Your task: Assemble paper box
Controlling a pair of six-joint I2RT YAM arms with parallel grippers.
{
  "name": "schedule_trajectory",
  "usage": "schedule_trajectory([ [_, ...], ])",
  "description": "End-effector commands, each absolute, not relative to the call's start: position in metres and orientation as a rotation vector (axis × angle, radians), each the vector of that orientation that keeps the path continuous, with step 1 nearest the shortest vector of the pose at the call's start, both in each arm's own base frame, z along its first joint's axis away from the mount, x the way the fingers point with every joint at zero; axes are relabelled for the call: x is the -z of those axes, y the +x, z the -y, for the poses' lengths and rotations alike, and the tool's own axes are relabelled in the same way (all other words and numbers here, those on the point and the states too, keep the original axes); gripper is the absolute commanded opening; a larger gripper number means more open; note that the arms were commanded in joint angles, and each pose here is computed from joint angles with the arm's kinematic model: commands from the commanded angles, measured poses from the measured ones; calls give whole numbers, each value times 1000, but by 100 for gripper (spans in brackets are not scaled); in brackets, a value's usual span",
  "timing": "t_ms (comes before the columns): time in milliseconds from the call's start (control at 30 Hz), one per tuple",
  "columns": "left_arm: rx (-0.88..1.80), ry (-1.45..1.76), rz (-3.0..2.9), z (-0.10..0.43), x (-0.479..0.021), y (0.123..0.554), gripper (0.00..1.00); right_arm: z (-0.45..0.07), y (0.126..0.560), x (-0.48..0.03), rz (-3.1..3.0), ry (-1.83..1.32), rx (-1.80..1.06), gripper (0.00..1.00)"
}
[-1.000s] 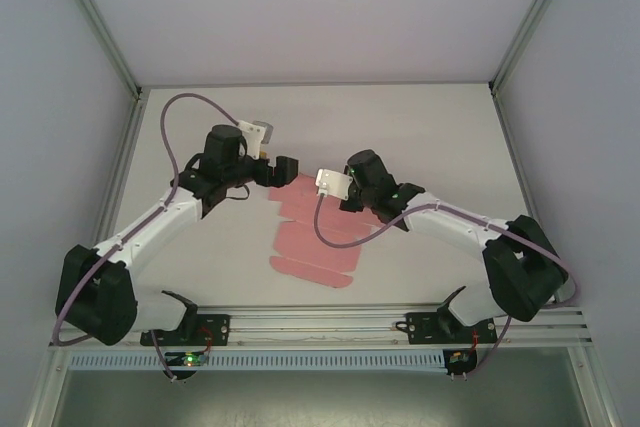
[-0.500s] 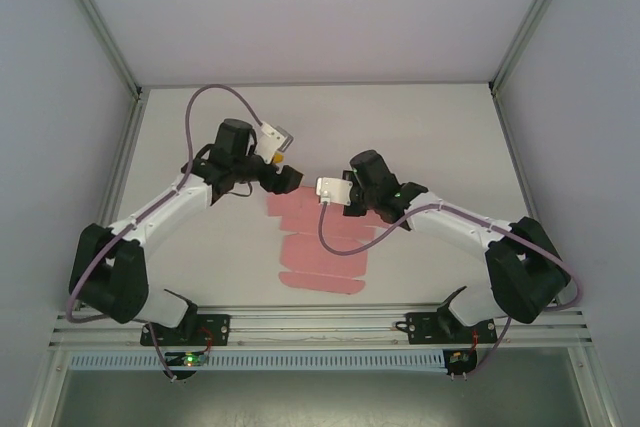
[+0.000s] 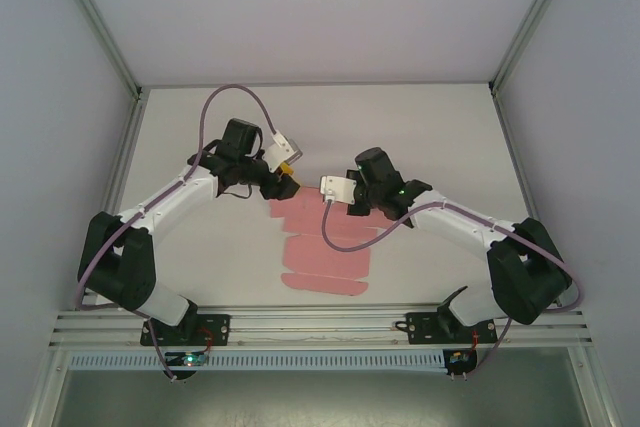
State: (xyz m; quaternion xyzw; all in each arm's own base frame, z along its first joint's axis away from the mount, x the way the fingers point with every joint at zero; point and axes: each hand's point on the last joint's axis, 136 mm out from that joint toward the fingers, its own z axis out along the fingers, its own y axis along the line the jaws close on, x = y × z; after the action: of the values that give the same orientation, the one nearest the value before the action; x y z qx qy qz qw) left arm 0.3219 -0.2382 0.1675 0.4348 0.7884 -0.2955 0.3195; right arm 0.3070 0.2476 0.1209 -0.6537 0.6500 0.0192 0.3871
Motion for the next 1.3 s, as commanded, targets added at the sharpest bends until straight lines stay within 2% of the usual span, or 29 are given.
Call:
schedule_trajectory([
  [0, 723, 1240, -2065, 242, -164, 322, 50, -253, 308, -144, -1606, -1641, -85, 2],
  [133, 743, 1273, -2080, 247, -163, 322, 49, -252, 308, -142, -1618, -1643, -91, 2],
  [333, 722, 1297, -2086, 250, -159, 319, 31, -252, 310, -143, -1639, -1623, -98, 2],
  [433, 696, 1305, -2084, 252, -159, 317, 26, -251, 315, -146, -1657, -1588, -90, 2],
  [700, 585, 1286, -2100, 265, -158, 322, 21, -247, 339, -145, -1799, -1445, -39, 0],
  [1000, 530, 1067, -2167, 269, -159, 348, 5, -249, 349, -148, -1849, -1300, -40, 0],
  [1267, 545, 890, -2206, 280, -156, 361, 2, -261, 342, -154, -1832, -1252, -69, 0],
])
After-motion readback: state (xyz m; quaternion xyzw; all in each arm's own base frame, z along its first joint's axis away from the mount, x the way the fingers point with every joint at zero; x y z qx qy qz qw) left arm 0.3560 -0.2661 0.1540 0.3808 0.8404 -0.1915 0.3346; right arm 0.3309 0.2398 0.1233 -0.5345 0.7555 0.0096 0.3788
